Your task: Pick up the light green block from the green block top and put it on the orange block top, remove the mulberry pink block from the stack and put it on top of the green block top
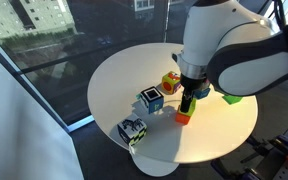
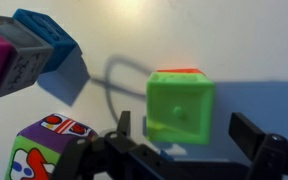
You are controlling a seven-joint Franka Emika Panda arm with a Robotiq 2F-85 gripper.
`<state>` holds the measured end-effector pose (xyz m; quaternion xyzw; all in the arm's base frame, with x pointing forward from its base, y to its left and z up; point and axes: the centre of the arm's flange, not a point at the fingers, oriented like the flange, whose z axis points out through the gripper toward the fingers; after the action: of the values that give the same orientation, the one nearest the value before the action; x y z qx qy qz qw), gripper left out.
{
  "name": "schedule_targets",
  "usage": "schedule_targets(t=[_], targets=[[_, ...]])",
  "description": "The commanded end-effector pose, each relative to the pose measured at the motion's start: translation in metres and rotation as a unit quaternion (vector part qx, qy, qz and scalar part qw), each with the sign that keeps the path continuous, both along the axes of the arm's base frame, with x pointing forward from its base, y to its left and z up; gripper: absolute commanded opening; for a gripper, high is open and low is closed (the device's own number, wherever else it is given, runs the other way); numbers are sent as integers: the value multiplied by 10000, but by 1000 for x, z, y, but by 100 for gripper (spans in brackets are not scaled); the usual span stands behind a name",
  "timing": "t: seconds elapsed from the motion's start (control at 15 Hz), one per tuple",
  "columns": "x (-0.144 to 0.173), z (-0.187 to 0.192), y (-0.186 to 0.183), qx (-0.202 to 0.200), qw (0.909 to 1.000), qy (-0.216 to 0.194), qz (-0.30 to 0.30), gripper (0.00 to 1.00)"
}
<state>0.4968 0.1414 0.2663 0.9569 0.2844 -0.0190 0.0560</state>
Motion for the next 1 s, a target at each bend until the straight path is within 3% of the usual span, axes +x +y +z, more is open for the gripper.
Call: schedule_targets(t=[0.0, 0.47, 0.93], targets=[[0, 22, -5, -23, 9997, -122, -230, 100], [-9, 56, -21, 4, 9973, -188, -708, 100], [-10, 96, -60, -2, 9886, -209, -1493, 100]])
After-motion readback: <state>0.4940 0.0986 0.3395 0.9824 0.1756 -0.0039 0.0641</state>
